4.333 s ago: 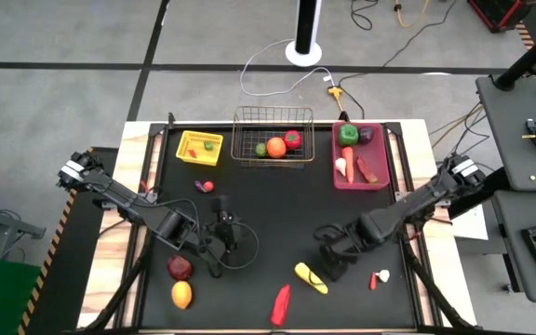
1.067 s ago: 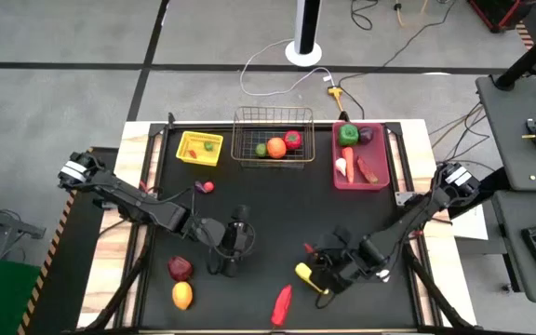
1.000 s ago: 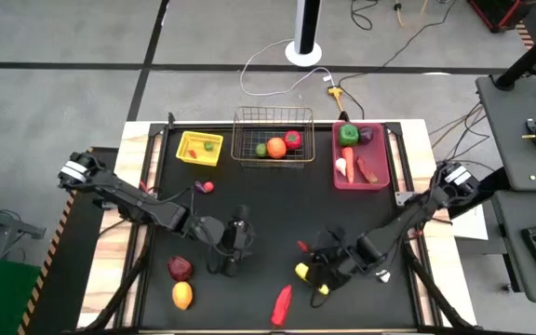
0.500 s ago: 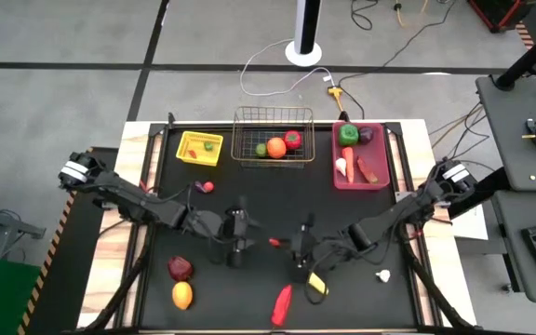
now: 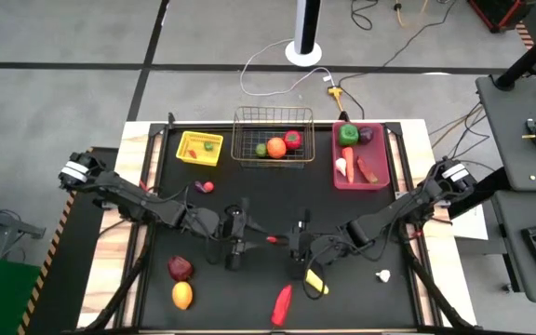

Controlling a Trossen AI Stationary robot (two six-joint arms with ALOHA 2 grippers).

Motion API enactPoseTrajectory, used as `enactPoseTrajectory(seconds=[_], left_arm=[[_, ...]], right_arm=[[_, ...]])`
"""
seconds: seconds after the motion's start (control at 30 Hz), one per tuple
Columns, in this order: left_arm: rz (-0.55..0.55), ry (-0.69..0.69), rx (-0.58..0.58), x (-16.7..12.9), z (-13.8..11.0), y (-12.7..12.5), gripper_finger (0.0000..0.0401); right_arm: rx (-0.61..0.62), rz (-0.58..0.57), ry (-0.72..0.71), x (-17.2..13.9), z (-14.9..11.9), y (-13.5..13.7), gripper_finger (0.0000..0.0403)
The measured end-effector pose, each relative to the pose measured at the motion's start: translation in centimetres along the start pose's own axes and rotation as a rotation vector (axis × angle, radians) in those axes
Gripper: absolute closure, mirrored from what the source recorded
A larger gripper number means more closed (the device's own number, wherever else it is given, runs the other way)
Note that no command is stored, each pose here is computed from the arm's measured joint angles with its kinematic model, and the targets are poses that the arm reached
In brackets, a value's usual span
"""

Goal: Sort produce into baskets
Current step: Put the small orange chili pepper into the yellow bin

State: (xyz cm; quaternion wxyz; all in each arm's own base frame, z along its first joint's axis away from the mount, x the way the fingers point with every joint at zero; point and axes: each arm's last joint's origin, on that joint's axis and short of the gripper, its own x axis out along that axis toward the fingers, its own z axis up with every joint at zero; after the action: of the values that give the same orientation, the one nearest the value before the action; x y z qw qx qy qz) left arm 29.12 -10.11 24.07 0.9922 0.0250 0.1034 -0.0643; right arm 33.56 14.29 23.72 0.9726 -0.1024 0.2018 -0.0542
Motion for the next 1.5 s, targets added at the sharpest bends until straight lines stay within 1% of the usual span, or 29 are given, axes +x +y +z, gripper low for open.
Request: enactPoseTrajectory(seconds=[0.1, 0.23, 0.33, 0.47, 0.67, 0.73, 0.87, 1.0, 1.17, 1.23, 1.37, 1.43, 1.5], left_arm=[[0.006, -0.009, 0.0, 0.0, 0.1, 0.1, 0.0276], [0.006, -0.009, 0.027, 0.0, 0.1, 0.1, 0.0276], [0.006, -0.009, 0.039, 0.0, 0.1, 0.1, 0.0283], [0.006, -0.012, 0.05, 0.0, 0.1, 0.1, 0.0312], [0.006, -0.013, 0.064, 0.0, 0.1, 0.1, 0.0384], [0.006, -0.013, 0.068, 0.0, 0.1, 0.1, 0.0393], [0.006, -0.013, 0.069, 0.0, 0.1, 0.1, 0.0394], [0.008, -0.013, 0.07, 0.0, 0.1, 0.2, 0.0398], [0.02, 0.007, 0.077, 0.1, 0.0, 0.4, 0.0399], [0.05, 0.025, 0.08, 0.0, -0.1, 0.7, 0.0399], [0.148, 0.094, 0.09, -0.8, -0.1, 1.4, 0.0399], [0.195, 0.141, 0.069, -1.4, 0.1, 2.0, 0.0399], [0.275, 0.208, 0.046, -2.1, 0.5, 2.8, 0.04]], right_arm=[[-0.004, 0.001, -0.015, 0.0, 0.2, 0.0, 0.036], [-0.007, -0.001, -0.013, 0.1, 0.1, -0.1, 0.036], [-0.006, -0.003, -0.013, 0.1, 0.1, -0.2, 0.036], [-0.005, -0.003, -0.013, 0.1, 0.1, -0.2, 0.036], [-0.006, -0.004, -0.012, 0.1, 0.1, -0.2, 0.036], [-0.006, -0.004, -0.011, 0.1, 0.1, -0.2, 0.036], [-0.006, -0.004, -0.011, 0.1, 0.1, -0.2, 0.0358], [0.002, -0.004, -0.011, 0.1, 0.2, -0.2, 0.034], [0.026, -0.01, -0.014, -0.1, 0.4, -0.6, 0.03], [0.032, -0.015, -0.007, -0.2, 0.5, -0.9, 0.0285], [0.063, -0.033, 0.015, -0.8, 0.9, -1.9, 0.0259], [0.095, -0.048, 0.022, -1.3, 1.6, -2.7, 0.0248], [0.124, -0.072, 0.043, -1.9, 2.1, -3.6, 0.0238]])
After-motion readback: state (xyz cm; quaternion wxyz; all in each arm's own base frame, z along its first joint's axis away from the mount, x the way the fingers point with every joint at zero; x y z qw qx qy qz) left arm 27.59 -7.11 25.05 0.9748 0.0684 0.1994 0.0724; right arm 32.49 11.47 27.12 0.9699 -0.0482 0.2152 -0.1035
